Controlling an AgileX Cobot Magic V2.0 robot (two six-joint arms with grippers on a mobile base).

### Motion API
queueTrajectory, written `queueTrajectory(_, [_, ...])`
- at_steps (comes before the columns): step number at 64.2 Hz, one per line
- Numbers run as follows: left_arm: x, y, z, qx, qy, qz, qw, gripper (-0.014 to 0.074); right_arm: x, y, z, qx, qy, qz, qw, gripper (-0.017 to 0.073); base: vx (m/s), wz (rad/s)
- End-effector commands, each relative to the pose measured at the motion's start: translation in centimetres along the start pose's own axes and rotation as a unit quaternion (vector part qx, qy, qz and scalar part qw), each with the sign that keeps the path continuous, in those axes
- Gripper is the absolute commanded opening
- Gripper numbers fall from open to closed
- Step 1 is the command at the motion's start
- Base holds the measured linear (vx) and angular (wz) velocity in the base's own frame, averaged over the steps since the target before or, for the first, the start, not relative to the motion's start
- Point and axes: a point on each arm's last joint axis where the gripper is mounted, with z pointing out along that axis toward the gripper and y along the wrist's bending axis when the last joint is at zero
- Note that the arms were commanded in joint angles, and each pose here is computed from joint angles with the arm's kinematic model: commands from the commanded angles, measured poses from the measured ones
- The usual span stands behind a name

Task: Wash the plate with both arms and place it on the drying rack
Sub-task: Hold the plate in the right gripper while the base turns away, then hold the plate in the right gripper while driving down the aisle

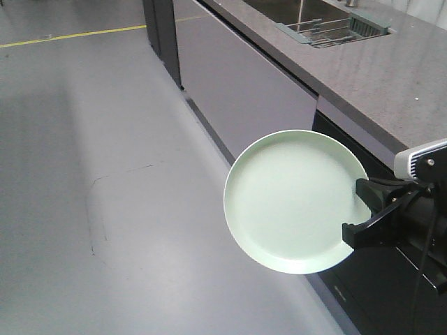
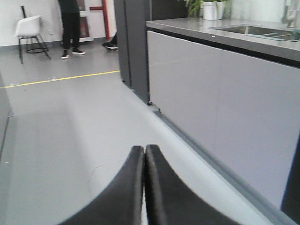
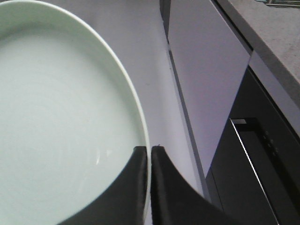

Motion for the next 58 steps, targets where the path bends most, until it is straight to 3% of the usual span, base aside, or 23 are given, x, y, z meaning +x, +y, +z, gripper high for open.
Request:
queueTrajectory(1, [0.03, -0.08, 0.01, 0.008, -0.031, -0.006, 0.999, -0.0006, -1.87, -0.27, -0.48, 0.010, -0.061, -0.002, 0.998, -0.0008, -0.01, 0.35])
queueTrajectory(58, [0.03, -0.08, 0.01, 0.008, -0.031, -0.006, 0.999, -0.0006, -1.88, -0.27, -0.48, 0.010, -0.062, -0.002, 0.998, -0.0008, 0.00, 0.37])
